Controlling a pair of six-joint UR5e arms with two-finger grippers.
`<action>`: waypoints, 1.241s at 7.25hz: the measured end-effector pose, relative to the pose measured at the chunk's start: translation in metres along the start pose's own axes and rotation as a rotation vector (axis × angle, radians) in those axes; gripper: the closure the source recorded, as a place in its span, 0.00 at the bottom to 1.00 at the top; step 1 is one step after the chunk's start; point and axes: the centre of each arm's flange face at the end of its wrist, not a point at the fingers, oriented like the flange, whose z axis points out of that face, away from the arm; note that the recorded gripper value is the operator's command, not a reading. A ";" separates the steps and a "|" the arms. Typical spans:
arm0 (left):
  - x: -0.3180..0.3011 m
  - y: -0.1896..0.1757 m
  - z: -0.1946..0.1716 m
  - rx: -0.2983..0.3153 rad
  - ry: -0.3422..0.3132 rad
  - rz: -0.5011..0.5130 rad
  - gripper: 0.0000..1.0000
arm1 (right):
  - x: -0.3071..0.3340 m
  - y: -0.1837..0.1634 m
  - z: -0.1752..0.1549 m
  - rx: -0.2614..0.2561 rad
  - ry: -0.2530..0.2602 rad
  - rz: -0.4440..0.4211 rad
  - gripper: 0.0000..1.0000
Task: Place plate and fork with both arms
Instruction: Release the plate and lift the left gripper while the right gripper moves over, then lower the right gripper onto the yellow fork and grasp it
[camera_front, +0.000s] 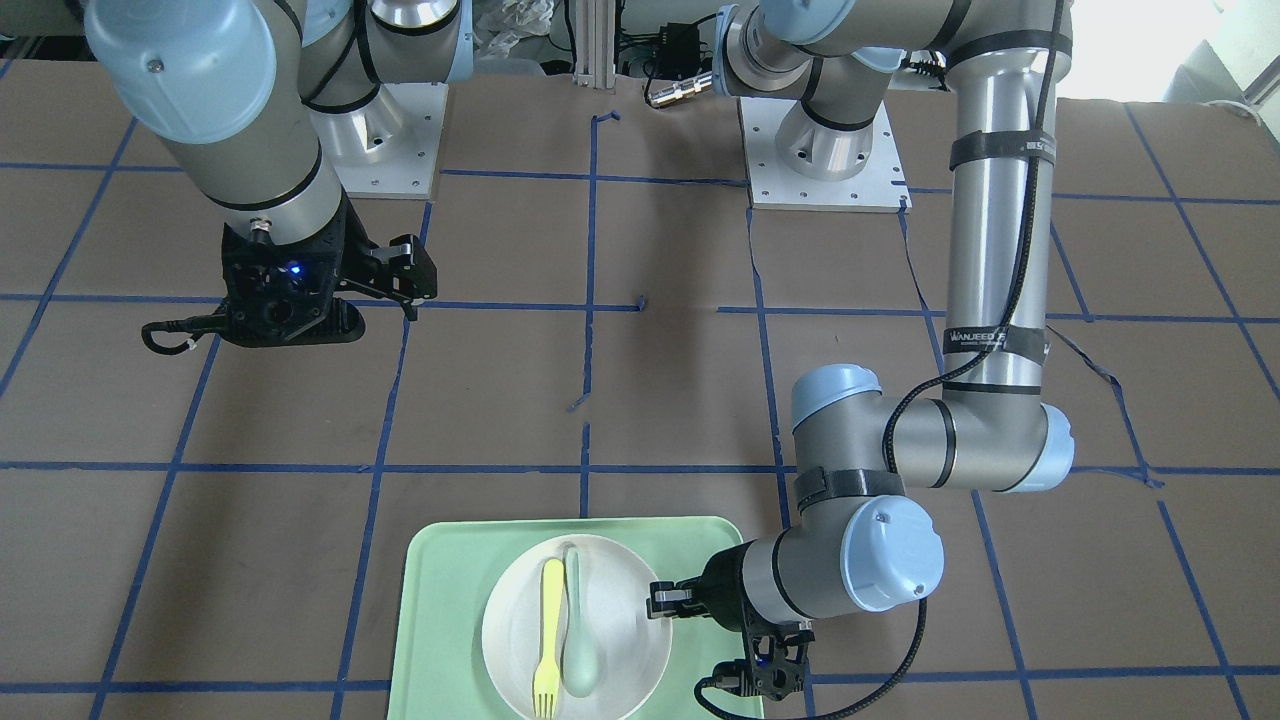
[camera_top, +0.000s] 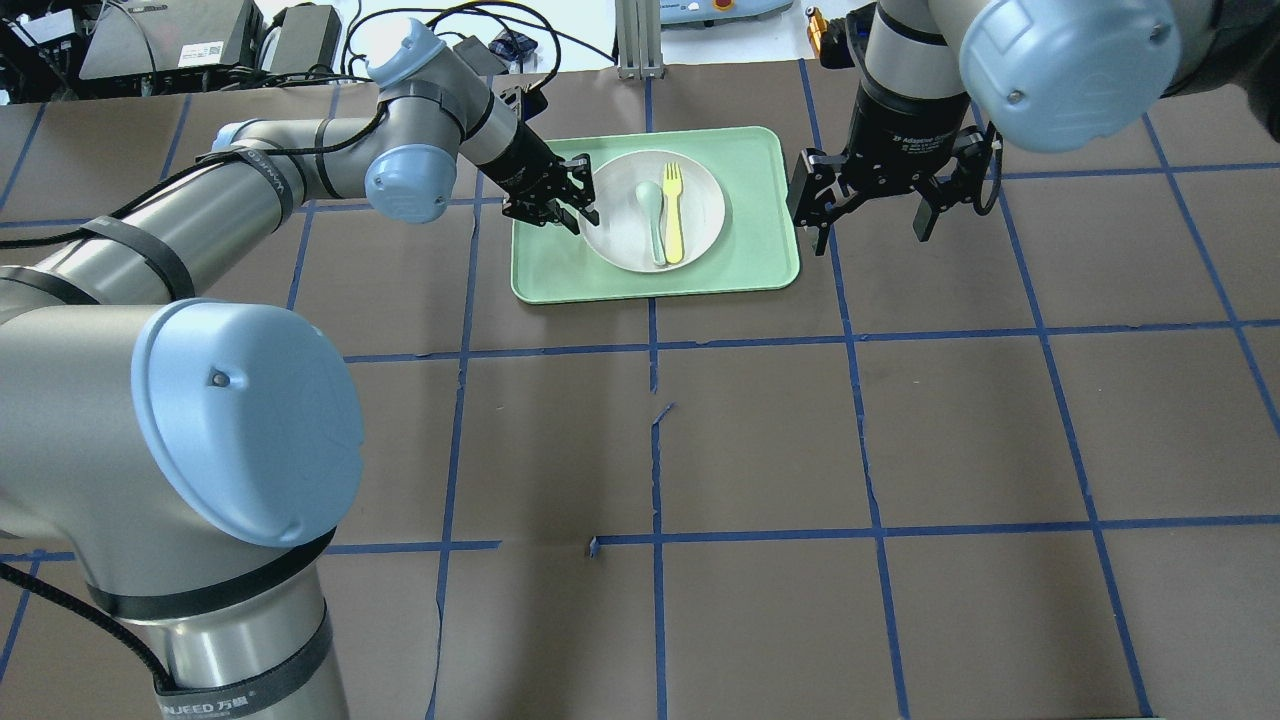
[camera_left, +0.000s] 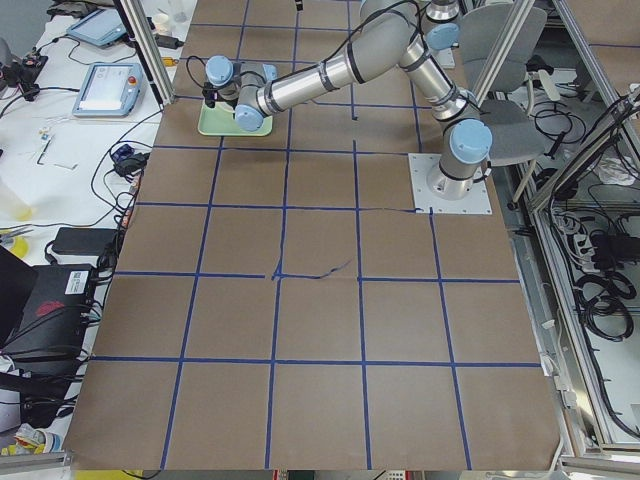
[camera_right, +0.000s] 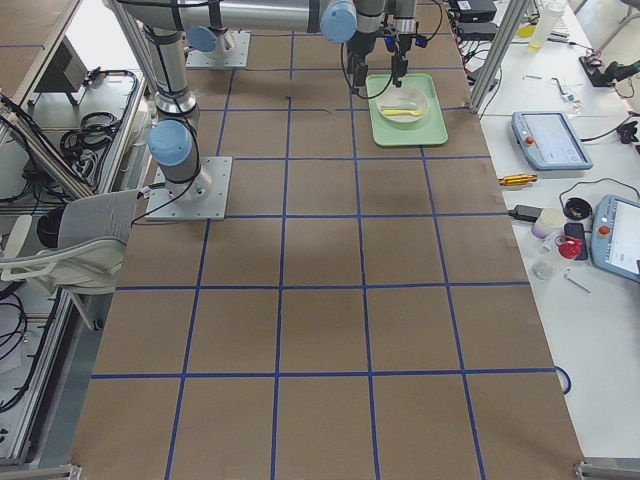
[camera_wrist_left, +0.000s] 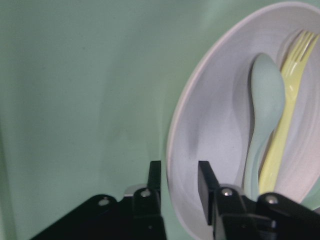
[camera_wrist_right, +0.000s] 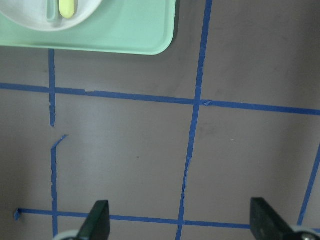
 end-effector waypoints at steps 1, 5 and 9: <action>-0.001 0.006 -0.031 0.009 -0.068 -0.006 0.00 | -0.001 -0.020 0.012 0.043 0.000 0.011 0.00; -0.024 0.069 -0.142 -0.110 -0.425 0.059 0.00 | -0.026 -0.105 0.062 0.218 -0.016 0.016 0.35; -0.038 0.100 -0.163 -0.127 -0.446 0.045 0.00 | -0.087 -0.169 0.131 0.223 -0.033 0.043 0.39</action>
